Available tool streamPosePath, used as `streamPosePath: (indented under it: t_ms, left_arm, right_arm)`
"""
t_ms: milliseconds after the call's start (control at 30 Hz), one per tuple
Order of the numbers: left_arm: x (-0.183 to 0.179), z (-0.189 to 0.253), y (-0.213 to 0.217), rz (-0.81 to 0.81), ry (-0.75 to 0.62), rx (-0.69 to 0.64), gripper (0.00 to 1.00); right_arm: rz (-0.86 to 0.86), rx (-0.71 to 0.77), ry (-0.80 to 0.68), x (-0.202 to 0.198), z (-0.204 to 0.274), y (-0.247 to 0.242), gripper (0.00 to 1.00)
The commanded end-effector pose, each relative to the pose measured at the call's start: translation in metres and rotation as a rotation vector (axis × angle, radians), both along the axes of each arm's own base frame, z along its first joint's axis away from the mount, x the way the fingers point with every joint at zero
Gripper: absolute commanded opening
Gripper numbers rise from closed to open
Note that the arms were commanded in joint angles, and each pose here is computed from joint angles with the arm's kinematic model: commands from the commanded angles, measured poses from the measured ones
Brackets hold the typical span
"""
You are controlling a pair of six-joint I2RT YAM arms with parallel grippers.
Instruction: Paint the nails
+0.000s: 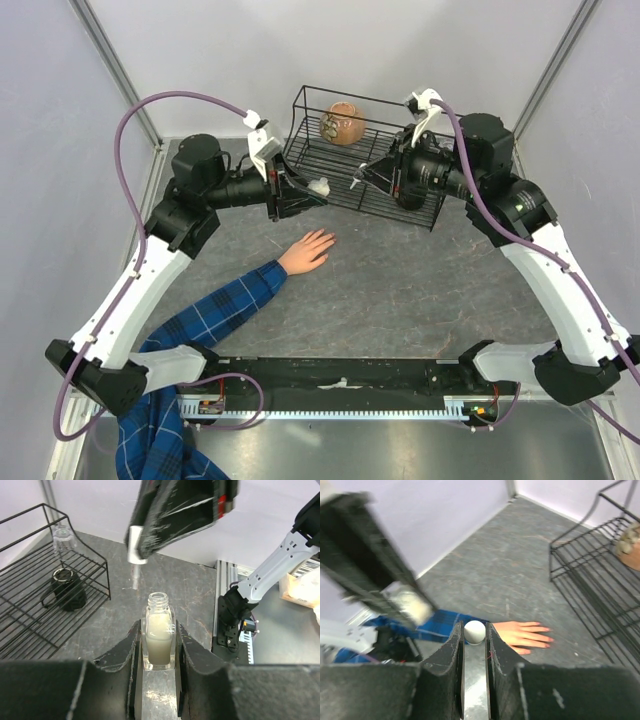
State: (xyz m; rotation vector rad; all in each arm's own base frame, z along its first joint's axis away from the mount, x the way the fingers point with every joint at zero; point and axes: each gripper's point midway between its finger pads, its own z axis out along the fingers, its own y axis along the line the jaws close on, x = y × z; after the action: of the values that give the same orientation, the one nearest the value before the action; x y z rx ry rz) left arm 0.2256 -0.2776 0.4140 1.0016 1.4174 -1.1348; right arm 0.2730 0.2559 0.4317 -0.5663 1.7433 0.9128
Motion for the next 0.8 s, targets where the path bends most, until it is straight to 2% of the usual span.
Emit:
streamPosePath:
  t_ms: [0,400,633,767]
  left_arm:
    - [-0.002,0.002,-0.010,-0.087,-0.045,-0.021,0.02]
    - [-0.006,-0.019,-0.010,-0.083,-0.034,0.019,0.02]
    - [-0.013,-0.022,-0.009,-0.093,-0.025,0.024,0.02]
    - [-0.014,-0.021,-0.011,-0.099,-0.023,0.023,0.02]
  right_arm:
    - [0.137,0.028,-0.003,-0.027,0.020,0.008,0.00]
    - [0.261,0.095,-0.018,-0.054,0.049,0.014,0.00]
    - [0.167,0.108,-0.027,-0.035,0.058,0.011,0.00]
    - [0.172,0.126,-0.003,-0.026,0.056,0.020,0.00]
